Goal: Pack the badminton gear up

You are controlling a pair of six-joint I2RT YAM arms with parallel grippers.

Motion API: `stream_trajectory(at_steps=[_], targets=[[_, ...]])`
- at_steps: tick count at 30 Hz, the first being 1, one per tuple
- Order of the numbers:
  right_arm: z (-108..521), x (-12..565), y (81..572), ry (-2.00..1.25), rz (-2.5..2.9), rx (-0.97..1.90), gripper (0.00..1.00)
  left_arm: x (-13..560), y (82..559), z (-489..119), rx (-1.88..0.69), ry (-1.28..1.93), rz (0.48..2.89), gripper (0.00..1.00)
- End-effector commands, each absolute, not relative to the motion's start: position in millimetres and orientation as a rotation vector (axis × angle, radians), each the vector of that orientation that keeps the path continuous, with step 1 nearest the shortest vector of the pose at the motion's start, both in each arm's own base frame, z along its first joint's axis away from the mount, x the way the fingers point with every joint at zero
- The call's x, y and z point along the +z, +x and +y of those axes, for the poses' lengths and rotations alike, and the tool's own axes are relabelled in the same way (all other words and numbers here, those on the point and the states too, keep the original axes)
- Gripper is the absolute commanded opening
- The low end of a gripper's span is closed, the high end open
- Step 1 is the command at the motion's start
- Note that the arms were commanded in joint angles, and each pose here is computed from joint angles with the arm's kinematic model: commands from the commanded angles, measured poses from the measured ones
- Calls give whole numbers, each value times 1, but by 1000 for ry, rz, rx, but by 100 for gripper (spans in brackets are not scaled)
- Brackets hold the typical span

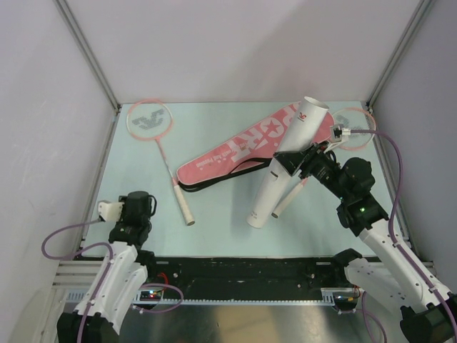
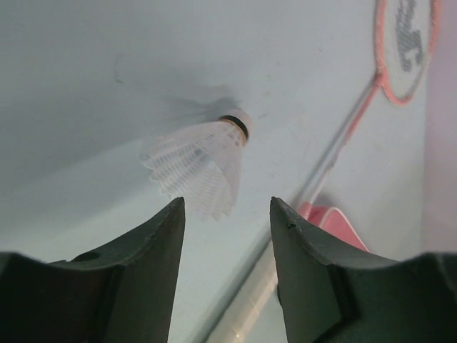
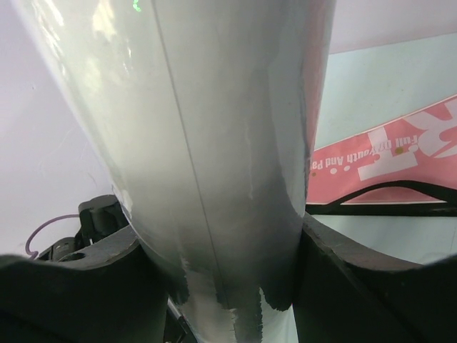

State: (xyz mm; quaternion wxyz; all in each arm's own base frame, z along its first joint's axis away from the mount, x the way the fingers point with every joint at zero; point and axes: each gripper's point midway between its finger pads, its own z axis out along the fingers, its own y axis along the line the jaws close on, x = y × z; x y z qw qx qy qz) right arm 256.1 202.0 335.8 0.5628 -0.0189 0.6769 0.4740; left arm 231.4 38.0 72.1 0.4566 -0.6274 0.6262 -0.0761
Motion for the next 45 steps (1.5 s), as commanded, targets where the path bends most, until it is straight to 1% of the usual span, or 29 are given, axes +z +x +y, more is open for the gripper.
stream_trajectory(at_steps=[1,5,12,14,15,17,19,23,26,30,32,35,39,45], targets=[[202,359,253,-56,1508,1154,51,71,233,57,-91,-1566,1498,54],[204,359,252,-55,1511,1167,51,63,246,55,-165,-1592,1503,51],[207,363,249,-67,1498,1197,51,52,260,59,-227,-1624,1518,42],[207,363,248,-72,1497,1200,51,51,261,60,-229,-1623,1524,31],[207,363,248,-74,1497,1200,50,51,262,59,-231,-1622,1527,21],[207,362,247,-82,1503,1194,51,50,261,58,-236,-1619,1531,7],[207,358,247,-93,1516,1185,51,53,261,58,-244,-1603,1533,2],[209,346,249,-117,1557,1163,51,70,266,58,-243,-1525,1550,0],[212,340,250,-136,1580,1161,51,93,276,55,-244,-1423,1596,0],[216,329,251,-173,1620,1131,50,130,296,38,-307,-1197,1717,0],[216,319,253,-196,1653,1089,50,146,305,18,-383,-1034,1803,0],[222,306,250,-255,1710,1059,49,174,313,-8,-496,-824,1871,0],[239,289,235,-391,1790,1075,49,205,308,-45,-651,-538,1931,0],[278,265,200,-688,1887,1090,50,236,281,-85,-679,-174,2030,0]])
